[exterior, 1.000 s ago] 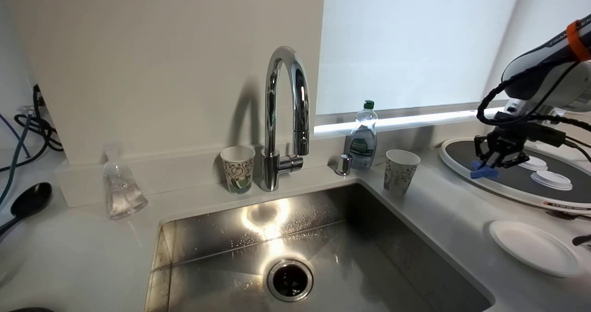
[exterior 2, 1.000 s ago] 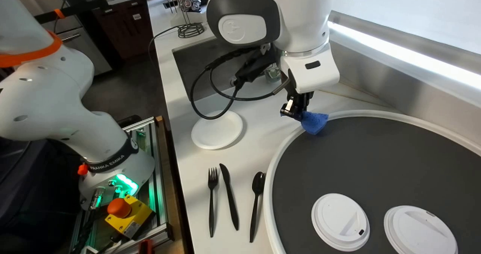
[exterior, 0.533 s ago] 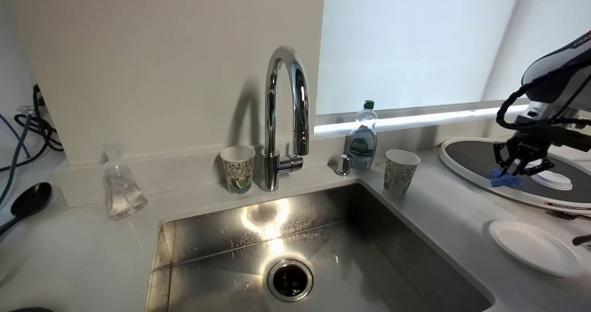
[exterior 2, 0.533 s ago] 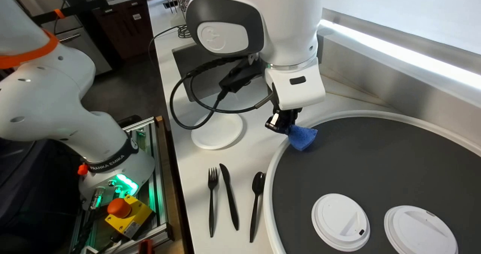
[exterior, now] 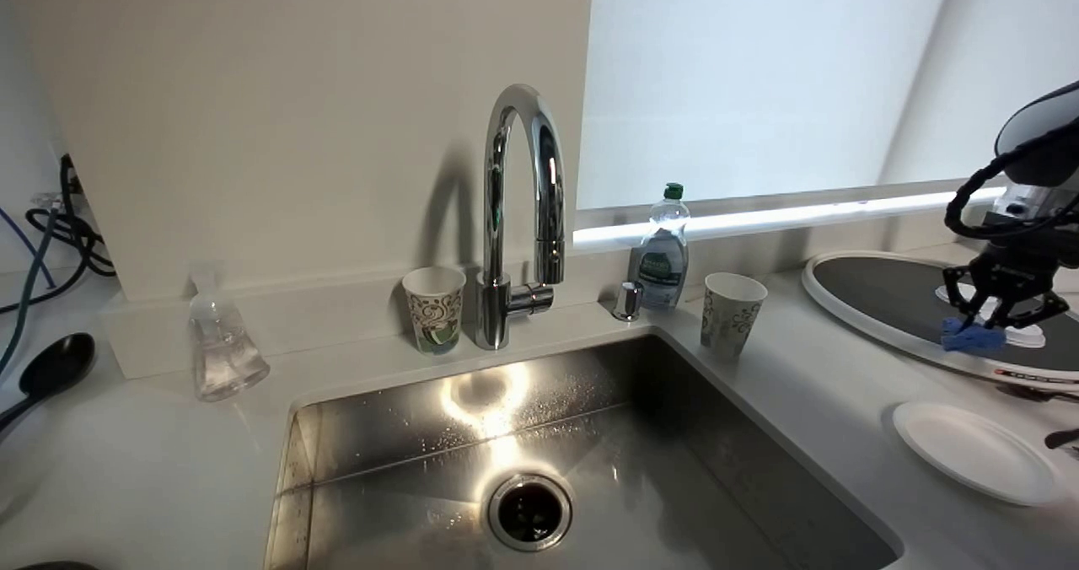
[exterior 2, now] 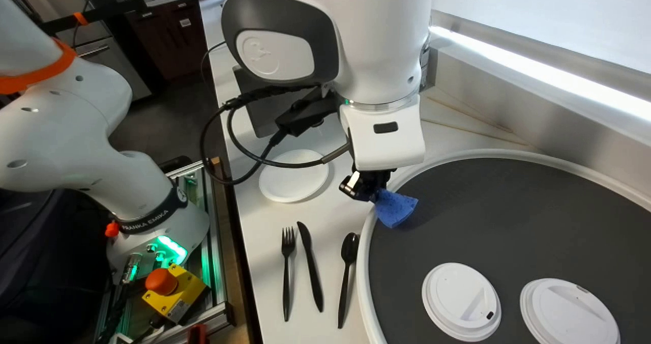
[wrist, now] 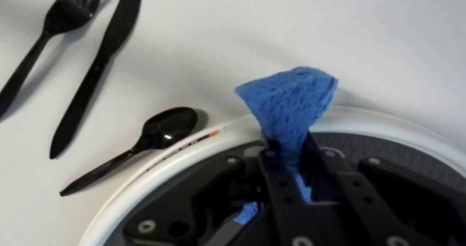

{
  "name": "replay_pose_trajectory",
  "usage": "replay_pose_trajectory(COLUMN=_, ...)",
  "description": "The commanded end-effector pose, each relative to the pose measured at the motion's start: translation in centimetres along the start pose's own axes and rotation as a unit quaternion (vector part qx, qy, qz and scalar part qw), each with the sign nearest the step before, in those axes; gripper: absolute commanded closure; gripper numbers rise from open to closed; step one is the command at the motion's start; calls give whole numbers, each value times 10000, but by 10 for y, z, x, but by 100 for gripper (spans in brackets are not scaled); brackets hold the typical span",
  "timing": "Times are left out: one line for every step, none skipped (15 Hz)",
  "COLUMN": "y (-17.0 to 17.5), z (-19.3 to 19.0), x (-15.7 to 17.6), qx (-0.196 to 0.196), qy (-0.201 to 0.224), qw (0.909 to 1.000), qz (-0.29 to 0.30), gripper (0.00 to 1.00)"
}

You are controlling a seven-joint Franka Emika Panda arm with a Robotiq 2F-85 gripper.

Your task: Use the blue sponge to wipe the tray and counter then place it in the sink.

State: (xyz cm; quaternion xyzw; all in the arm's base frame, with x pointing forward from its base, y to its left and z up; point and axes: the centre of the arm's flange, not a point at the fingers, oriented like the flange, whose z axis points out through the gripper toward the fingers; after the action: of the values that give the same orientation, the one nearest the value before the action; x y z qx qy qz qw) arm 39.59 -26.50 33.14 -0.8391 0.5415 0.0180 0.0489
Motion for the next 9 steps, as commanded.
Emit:
replay_pose_trajectory(y=21, z=-8, x=-7, qx=-222, qy=-102, qw=9995, qz=179, gripper=96)
replay_pose_trajectory(y=25, z=-9, x=-7, qx=-272, qy=-130, qw=9993, qz=201, gripper=96)
replay_pose_trajectory(y=30, z=-10, x=-6, qx=-330, qy=-156, qw=9991, qz=224, gripper=96)
replay_pose_trajectory(y=34, z=-10, x=-5, qx=-388, qy=-175, qw=9988, qz=251, gripper=96)
replay_pose_trajectory(y=39, z=-10, x=-3, qx=-442, qy=-194, qw=9984, qz=291, gripper=96)
replay_pose_trajectory(y=42, z=-10, x=-2, qx=-466, qy=-217, qw=9981, qz=328, gripper=96)
replay_pose_trajectory(y=44, z=-7, x=2, qx=-472, qy=-222, qw=9979, qz=373, gripper=96)
replay_pose_trajectory(y=45, z=-4, x=4, qx=-455, qy=-219, qw=9979, qz=413, gripper=96)
replay_pose_trajectory(y=44, z=-1, x=6, qx=-394, qy=-200, qw=9980, qz=456, gripper=96)
